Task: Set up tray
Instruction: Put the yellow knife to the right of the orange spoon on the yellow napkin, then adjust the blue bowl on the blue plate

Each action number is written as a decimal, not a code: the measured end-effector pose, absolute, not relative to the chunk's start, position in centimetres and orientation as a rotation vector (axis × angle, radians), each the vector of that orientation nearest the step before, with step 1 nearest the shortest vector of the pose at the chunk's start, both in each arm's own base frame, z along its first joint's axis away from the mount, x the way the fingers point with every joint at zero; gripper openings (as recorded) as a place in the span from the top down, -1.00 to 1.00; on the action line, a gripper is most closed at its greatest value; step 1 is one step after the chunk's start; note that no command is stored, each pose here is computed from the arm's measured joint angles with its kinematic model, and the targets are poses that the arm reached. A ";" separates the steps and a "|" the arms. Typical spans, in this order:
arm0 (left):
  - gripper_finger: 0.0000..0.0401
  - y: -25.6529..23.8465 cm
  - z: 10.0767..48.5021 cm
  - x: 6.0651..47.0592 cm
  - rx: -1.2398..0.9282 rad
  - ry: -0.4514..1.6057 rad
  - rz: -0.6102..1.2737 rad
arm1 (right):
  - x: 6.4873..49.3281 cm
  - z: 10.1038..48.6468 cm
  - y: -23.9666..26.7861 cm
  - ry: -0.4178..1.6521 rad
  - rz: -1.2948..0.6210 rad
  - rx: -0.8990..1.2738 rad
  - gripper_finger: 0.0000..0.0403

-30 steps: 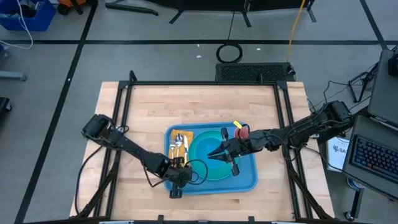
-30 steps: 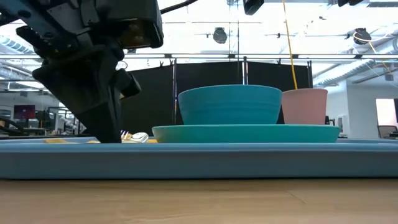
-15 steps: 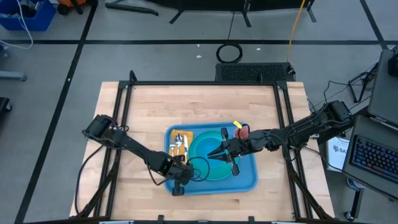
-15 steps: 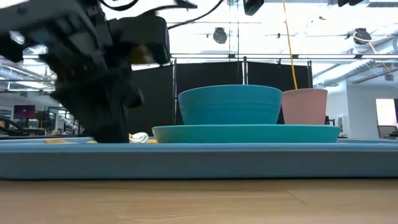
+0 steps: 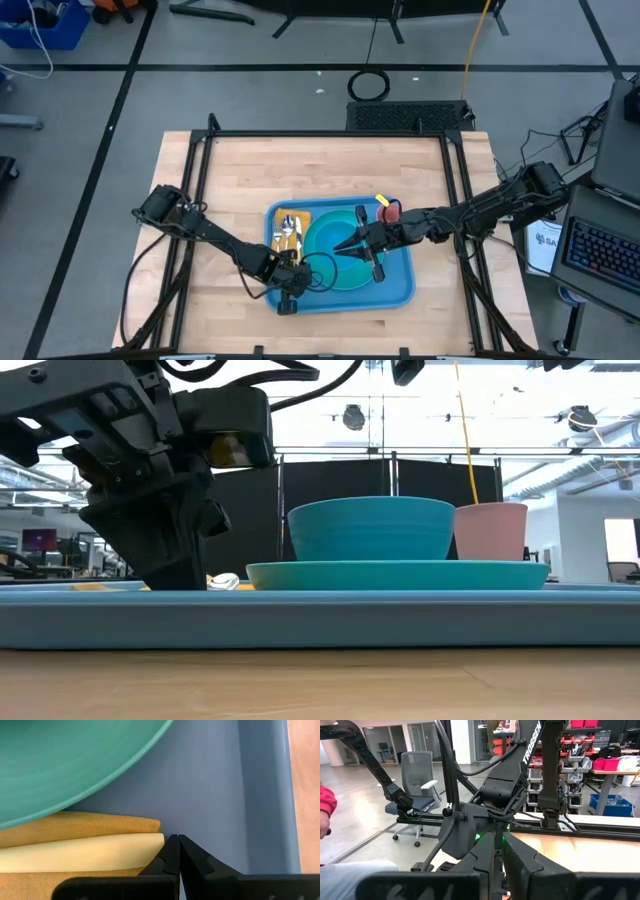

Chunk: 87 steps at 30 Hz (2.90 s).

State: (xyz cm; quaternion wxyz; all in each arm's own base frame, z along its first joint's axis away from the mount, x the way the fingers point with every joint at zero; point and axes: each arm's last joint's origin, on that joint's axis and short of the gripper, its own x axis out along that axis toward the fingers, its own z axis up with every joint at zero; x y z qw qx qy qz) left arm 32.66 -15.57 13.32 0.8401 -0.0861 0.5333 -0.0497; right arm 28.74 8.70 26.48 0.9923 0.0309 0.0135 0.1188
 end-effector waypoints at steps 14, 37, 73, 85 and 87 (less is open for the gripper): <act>1.00 -15.3 14.0 31.9 -0.145 1.145 -0.029 | 28.7 26.5 8.7 0.028 0.238 0.062 0.86; 0.99 -16.8 18.5 30.6 -0.205 0.995 -0.093 | 28.5 26.5 9.5 0.026 0.278 0.037 0.86; 0.96 -21.3 25.6 19.5 0.142 0.439 0.353 | 29.5 22.4 8.0 0.814 -0.171 0.486 1.00; 0.90 -20.9 25.4 19.2 0.167 0.436 0.391 | 29.7 22.2 8.1 0.922 -0.194 0.546 1.00; 0.93 -20.9 25.4 19.2 0.157 0.436 0.391 | 29.9 21.7 8.0 0.948 -0.190 0.550 1.00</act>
